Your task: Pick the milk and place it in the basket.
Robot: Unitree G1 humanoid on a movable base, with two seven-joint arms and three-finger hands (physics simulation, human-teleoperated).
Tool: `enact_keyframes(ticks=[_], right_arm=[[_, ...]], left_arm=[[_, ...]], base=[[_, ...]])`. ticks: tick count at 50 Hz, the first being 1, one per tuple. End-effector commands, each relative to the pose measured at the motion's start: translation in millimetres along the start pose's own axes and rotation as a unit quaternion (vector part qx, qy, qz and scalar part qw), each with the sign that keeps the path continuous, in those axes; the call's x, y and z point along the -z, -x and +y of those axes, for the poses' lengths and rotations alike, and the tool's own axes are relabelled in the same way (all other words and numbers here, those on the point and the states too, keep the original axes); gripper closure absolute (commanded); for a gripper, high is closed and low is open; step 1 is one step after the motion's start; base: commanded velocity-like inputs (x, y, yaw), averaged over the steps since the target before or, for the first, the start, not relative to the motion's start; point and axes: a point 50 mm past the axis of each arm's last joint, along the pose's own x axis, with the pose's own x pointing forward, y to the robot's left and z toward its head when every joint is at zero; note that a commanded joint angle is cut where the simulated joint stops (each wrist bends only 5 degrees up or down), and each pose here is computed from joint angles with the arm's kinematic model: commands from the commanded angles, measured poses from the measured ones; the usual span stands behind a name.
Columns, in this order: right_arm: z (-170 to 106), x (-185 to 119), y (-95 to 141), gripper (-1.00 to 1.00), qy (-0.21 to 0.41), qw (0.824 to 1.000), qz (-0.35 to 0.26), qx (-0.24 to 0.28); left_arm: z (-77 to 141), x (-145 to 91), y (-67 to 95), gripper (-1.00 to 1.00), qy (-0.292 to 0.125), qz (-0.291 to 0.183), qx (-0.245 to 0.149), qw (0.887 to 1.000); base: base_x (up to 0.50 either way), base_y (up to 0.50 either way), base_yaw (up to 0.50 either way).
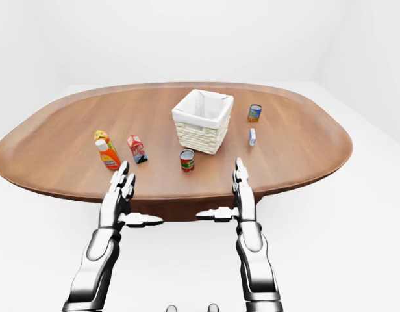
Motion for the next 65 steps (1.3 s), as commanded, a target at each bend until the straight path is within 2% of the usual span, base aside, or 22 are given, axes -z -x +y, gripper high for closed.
enact_keyframes(ticks=[1,5,7,11,16,18,19,24,25,27,29,32,37,49,52,55,65], right_arm=[[-6.6,-32.9,9.4,-1.0,0.019,0.998,-0.061,0.014],[-3.7,-38.4,13.0,-1.0,0.019,0.997,-0.073,-0.003],[-2.6,-44.1,15.7,-1.0,0.02,0.996,-0.085,-0.006],[-2.9,-51.9,19.7,-1.0,0.037,0.994,-0.102,-0.003],[-0.1,-66.7,27.4,-1.0,0.019,0.99,-0.134,-0.025],[0.0,-71.6,29.8,-1.0,0.029,0.989,-0.144,-0.021],[0.2,-75.2,32.7,-1.0,0.054,0.987,-0.152,-0.013],[3.2,-85.8,39.4,-1.0,0.047,0.983,-0.175,-0.024],[4.3,-86.8,40.6,-1.0,0.053,0.982,-0.177,-0.025],[4.4,-87.3,41.0,-1.0,0.053,0.982,-0.178,-0.025],[5.1,-89.3,42.3,-1.0,0.056,0.981,-0.183,-0.027],[5.0,-94.1,45.0,-1.0,0.066,0.979,-0.193,-0.026],[3.8,-104.8,49.0,-1.0,0.058,0.974,-0.218,-0.028],[3.1,-107.5,51.3,-1.0,0.054,0.973,-0.224,-0.033],[3.1,-108.5,52.0,-1.0,0.053,0.972,-0.226,-0.033],[2.0,-113.4,53.4,-1.0,0.021,0.97,-0.239,-0.042],[1.7,-115.9,55.5,-1.0,0.029,0.968,-0.245,-0.037]], left_arm=[[1.8,-20.8,13.3,-1.0,0.005,-0.042,0.018,0.999],[3.4,-28.4,18.1,-1.0,-0.008,-0.06,0.017,0.998],[-0.3,-33.7,21.9,-1.0,-0.008,-0.069,0.033,0.997],[-3.2,-44.0,29.7,-1.0,-0.034,-0.089,0.025,0.995],[-4.1,-55.8,38.5,-1.0,-0.04,-0.105,0.027,0.993],[-4.0,-61.2,42.0,-1.0,-0.048,-0.118,0.025,0.992],[-3.9,-64.1,43.7,-1.0,-0.051,-0.121,0.026,0.991],[-1.5,-67.0,45.5,-1.0,-0.051,-0.131,0.021,0.99],[-1.1,-66.9,46.3,-1.0,-0.071,-0.143,0.012,0.987],[-0.3,-66.2,46.1,-1.0,-0.075,-0.141,0.004,0.987],[-0.9,-66.4,46.6,-1.0,-0.072,-0.142,0.008,0.987],[-2.9,-68.4,50.3,-1.0,-0.096,-0.154,0.012,0.983],[-0.6,-71.9,50.9,-1.0,-0.093,-0.156,0.005,0.983],[5.5,-75.9,51.6,-1.0,-0.074,-0.15,-0.004,0.986],[5.5,-77.7,53.6,-1.0,-0.078,-0.154,-0.005,0.985],[5.4,-80.4,56.3,-1.0,-0.083,-0.159,-0.008,0.984],[3.5,-79.6,56.9,-1.0,-0.087,-0.16,-0.005,0.983]], base=[[0.0,0.0,0.0],[0.0,0.0,0.0],[0.0,0.0,0.0],[0.0,0.0,0.0],[0.0,0.0,0.0],[0.0,0.0,0.0],[0.0,0.0,0.0],[0.0,0.0,0.0],[0.0,0.0,0.0],[0.0,0.0,0.0],[0.0,0.0,0.0],[0.0,0.0,0.0],[0.0,0.0,0.0],[0.0,0.0,0.0],[0.0,0.0,0.0],[0.05,0.0,0.0],[0.15,0.0,0.0]])
